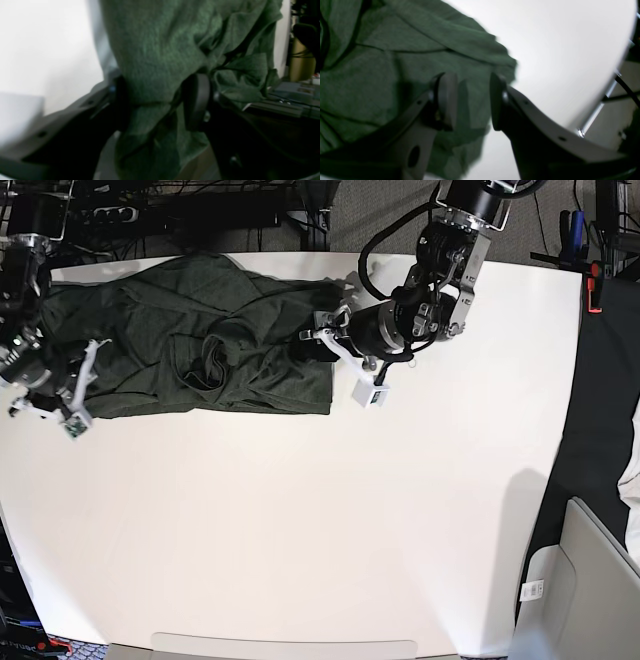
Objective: Fold the T-shirt properly
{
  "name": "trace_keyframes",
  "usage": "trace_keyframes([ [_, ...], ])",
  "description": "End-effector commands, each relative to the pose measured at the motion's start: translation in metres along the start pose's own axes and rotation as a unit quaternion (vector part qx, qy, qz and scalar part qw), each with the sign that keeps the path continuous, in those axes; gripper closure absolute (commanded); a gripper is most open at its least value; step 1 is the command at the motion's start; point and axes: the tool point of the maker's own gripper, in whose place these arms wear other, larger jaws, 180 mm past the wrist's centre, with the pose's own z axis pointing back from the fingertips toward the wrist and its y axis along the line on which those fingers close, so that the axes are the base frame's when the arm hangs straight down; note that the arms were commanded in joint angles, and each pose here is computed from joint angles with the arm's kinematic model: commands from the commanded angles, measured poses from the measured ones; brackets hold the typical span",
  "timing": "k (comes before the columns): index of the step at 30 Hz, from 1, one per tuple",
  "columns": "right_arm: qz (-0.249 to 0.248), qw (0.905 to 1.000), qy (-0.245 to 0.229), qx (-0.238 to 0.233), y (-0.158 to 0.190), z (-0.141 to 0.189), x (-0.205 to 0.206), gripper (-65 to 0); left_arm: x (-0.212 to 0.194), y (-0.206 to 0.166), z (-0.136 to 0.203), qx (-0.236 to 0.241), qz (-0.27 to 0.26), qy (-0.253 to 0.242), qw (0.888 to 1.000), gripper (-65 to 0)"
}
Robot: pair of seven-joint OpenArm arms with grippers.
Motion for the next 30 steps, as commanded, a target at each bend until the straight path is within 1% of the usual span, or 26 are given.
trace_keyframes([
  [1, 0.006, 0.9994, 0.004, -0.035, -0.025, 0.014, -0.004, -23.0, -0.002, 0.003, -0.003, 0.011, -0.006, 0.010, 1.000, -27.8],
  [3, 0.004, 0.9988, 0.016, -0.045, -0.033, 0.020, -0.015, -23.1, -0.005, 0.002, -0.005, 0.011, -0.009, 0.014, 1.000, -25.8],
  [5, 0.003, 0.9980, 0.027, -0.057, -0.043, 0.026, -0.025, -23.1, -0.006, 0.002, -0.004, 0.011, -0.010, 0.017, 1.000, -21.4],
  [9, -0.006, 0.9959, 0.048, -0.077, -0.059, 0.037, -0.045, -23.2, 0.002, 0.006, -0.002, 0.017, -0.014, 0.010, 1.000, -7.1],
  [10, -0.008, 0.9957, 0.051, -0.078, -0.060, 0.037, -0.047, -23.2, 0.003, 0.013, 0.001, 0.026, -0.017, 0.010, 0.999, -4.1],
  [11, -0.010, 0.9954, 0.055, -0.077, -0.062, 0.036, -0.050, -23.2, 0.006, 0.016, 0.003, 0.029, -0.020, 0.009, 0.999, -2.9],
  [16, -0.042, 0.9935, 0.088, -0.058, -0.062, 0.022, -0.076, -23.2, 0.014, 0.031, 0.014, 0.049, -0.036, 0.004, 0.998, -3.4],
  [19, -0.061, 0.9926, 0.092, -0.051, -0.062, 0.015, -0.081, -23.4, 0.016, 0.039, 0.020, 0.059, -0.044, 0.003, 0.997, -3.4],
  [21, -0.069, 0.9918, 0.097, -0.047, -0.062, 0.012, -0.085, -24.9, 0.017, 0.041, 0.022, 0.061, -0.046, 0.002, 0.997, -3.4],
  [22, -0.071, 0.9919, 0.094, -0.048, -0.064, 0.011, -0.083, -26.2, 0.017, 0.041, 0.022, 0.062, -0.046, 0.003, 0.997, -3.4],
  [25, -0.074, 0.9932, 0.082, -0.036, -0.054, 0.004, -0.073, -28.9, 0.017, 0.041, 0.022, 0.062, -0.046, 0.003, 0.997, -3.4],
  [30, -0.064, 0.9937, 0.092, 0.002, -0.033, -0.018, -0.068, -29.4, 0.017, 0.042, 0.022, 0.063, -0.046, 0.003, 0.997, -3.4],
])
